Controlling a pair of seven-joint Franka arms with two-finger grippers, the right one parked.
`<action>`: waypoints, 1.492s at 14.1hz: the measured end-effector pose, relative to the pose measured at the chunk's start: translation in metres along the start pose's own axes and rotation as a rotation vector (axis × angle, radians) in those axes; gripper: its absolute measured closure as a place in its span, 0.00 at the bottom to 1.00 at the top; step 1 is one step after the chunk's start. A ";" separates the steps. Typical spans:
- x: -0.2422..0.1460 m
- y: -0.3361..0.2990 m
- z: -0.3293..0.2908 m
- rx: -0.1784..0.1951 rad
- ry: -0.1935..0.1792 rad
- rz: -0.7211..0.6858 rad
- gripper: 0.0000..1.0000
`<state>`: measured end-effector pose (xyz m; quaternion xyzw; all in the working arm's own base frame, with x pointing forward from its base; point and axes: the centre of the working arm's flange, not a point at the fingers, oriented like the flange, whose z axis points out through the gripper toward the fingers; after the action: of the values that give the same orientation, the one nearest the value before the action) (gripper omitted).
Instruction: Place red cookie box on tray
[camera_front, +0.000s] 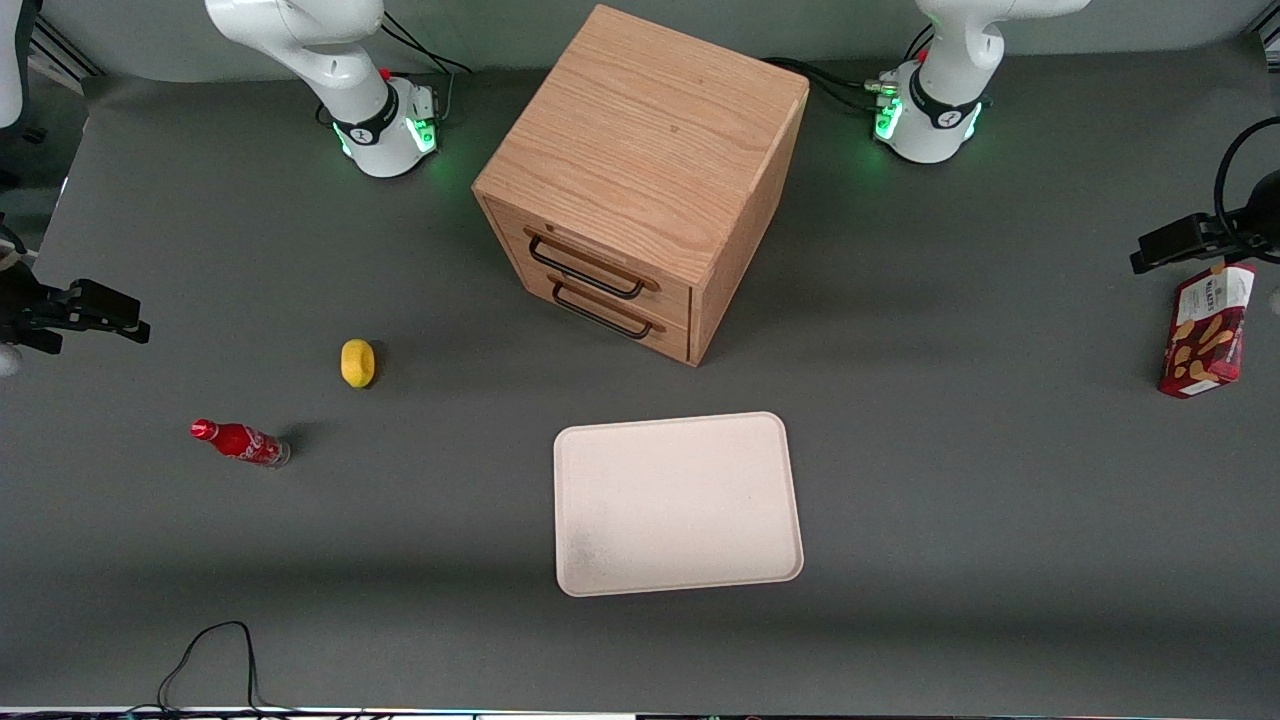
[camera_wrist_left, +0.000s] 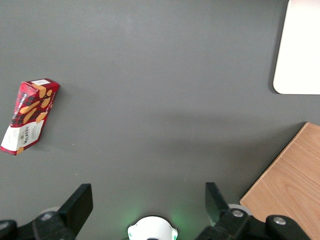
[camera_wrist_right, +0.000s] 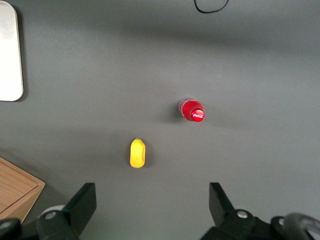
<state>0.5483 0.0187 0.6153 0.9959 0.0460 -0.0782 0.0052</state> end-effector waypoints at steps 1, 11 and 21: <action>0.000 0.003 0.000 0.002 0.000 0.004 0.00; 0.000 -0.007 0.002 0.006 -0.010 -0.015 0.00; -0.002 -0.007 0.004 0.019 -0.029 -0.015 0.00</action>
<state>0.5447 0.0256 0.6119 0.9943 0.0523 -0.0932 -0.0044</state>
